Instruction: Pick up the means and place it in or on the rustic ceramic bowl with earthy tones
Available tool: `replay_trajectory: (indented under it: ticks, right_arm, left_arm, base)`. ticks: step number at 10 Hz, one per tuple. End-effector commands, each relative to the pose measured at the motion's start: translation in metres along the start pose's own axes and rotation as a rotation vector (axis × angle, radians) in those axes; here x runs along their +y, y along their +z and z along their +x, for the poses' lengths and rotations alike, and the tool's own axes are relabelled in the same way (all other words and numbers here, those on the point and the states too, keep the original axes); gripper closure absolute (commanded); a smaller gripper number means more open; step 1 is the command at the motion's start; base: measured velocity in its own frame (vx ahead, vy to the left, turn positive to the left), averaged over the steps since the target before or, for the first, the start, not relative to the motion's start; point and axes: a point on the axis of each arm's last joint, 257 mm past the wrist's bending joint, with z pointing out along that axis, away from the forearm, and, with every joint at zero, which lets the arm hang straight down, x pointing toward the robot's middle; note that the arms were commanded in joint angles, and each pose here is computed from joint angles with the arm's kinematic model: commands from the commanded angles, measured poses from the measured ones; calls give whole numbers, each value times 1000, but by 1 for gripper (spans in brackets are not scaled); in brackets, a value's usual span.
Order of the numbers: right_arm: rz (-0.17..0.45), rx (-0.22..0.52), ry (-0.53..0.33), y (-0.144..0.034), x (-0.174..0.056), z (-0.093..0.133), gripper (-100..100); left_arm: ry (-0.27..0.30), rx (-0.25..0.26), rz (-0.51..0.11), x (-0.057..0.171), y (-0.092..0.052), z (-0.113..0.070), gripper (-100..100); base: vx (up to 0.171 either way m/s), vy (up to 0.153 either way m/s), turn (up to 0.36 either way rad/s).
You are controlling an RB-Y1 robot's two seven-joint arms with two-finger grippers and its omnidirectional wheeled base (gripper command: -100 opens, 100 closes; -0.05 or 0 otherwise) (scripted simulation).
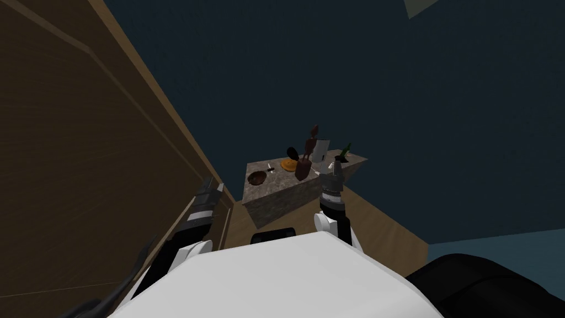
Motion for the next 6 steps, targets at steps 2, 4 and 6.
replay_trajectory:
  ticks: [2, 4, 6]
  right_arm:
    - [0, 0, 0, 0, 0, 0, 0]
    - [0, 0, 0, 0, 0, 0, 0]
    - [0, 0, 0, 0, 0, 0, 0]
  left_arm:
    - [-28, 8, -125, 42, -11, -7, -100]
    - [-44, 8, -208, 71, -22, -15, -100]
    - [-58, 5, -299, 101, -37, -26, -100]
  base:
    - [-48, 31, -67]
    - [-53, 25, -113]
    - [-34, 16, -105]
